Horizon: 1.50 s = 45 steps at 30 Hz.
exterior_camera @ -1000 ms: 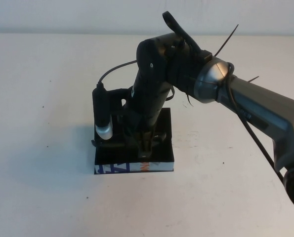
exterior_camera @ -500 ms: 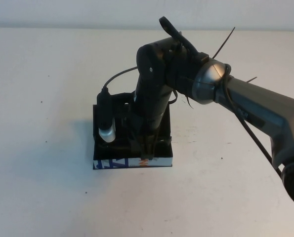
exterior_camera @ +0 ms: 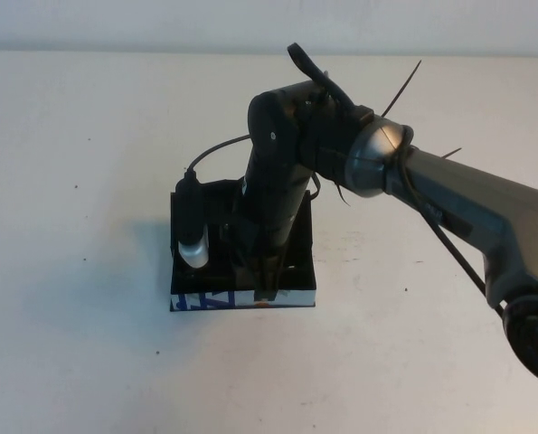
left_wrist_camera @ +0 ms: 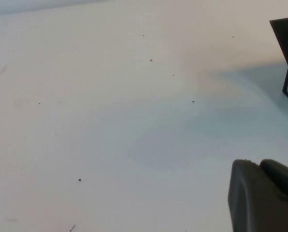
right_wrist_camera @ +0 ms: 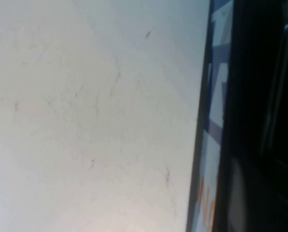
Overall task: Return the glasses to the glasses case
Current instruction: Place the glasses in the glasses case
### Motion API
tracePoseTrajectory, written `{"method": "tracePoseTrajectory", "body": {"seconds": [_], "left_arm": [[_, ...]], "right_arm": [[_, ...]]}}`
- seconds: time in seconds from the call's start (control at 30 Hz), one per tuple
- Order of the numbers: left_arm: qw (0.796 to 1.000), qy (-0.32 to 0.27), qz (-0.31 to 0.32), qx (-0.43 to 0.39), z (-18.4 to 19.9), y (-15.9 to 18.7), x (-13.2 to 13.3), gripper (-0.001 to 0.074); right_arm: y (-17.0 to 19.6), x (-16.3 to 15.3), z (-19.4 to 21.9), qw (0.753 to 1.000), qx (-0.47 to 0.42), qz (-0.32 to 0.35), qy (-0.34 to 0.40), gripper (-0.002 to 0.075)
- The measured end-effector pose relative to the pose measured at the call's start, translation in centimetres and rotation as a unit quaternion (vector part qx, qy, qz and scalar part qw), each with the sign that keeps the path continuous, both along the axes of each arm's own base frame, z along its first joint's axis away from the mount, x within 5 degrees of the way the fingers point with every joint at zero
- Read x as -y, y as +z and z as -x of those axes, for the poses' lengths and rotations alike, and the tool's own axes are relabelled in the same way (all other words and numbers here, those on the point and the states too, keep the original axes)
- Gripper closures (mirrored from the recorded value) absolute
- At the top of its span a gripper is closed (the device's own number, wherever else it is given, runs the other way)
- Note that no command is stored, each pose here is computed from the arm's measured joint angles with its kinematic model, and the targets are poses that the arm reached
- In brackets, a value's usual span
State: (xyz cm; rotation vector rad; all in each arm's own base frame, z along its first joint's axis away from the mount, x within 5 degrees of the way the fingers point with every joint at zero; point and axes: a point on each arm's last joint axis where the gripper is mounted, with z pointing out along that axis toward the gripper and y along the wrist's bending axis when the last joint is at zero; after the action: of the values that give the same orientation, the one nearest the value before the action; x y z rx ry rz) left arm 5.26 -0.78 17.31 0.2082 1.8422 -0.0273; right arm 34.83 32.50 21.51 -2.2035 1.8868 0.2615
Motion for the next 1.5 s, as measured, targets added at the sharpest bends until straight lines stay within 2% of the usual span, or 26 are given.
{"method": "tracePoseTrajectory", "body": {"seconds": [0.27,0.33,0.5,0.67,0.93,1.17,1.3,1.37,1.5], "left_arm": [[1.0,0.0,0.0,0.0,0.0,0.0,0.0,0.0736],[1.0,0.0,0.0,0.0,0.0,0.0,0.0,0.0736],[1.0,0.0,0.0,0.0,0.0,0.0,0.0,0.0736],[1.0,0.0,0.0,0.0,0.0,0.0,0.0,0.0736],[1.0,0.0,0.0,0.0,0.0,0.0,0.0,0.0736],[1.0,0.0,-0.001,0.0,0.0,0.0,0.0,0.0736],[0.999,-0.001,-0.038,0.022,-0.1,0.3,-0.2,0.0736],[0.999,0.003,-0.009,0.046,-0.2,0.8,-0.1,0.0736],[0.99,0.018,0.113,0.082,-0.3,1.7,0.1,0.0736]], "right_arm": [[0.3,0.4,-0.3,1.0,0.001,-0.001,-0.016,0.0422],[1.2,0.6,-0.3,1.0,0.01,-0.004,-0.017,0.0392],[5.0,1.5,0.4,0.998,0.048,-0.019,-0.028,0.0376],[8.7,2.4,1.3,0.995,0.069,-0.045,-0.059,0.043],[11.2,3.1,2.1,0.992,0.083,-0.063,-0.074,0.0642],[11.2,3.1,2.1,0.992,0.082,-0.062,-0.075,0.0683],[11.2,3.1,2.1,0.992,0.082,-0.062,-0.075,0.0684],[11.2,3.2,2.1,0.992,0.082,-0.062,-0.075,0.0686],[11.2,3.2,2.2,0.992,0.082,-0.061,-0.075,0.0688]]}}
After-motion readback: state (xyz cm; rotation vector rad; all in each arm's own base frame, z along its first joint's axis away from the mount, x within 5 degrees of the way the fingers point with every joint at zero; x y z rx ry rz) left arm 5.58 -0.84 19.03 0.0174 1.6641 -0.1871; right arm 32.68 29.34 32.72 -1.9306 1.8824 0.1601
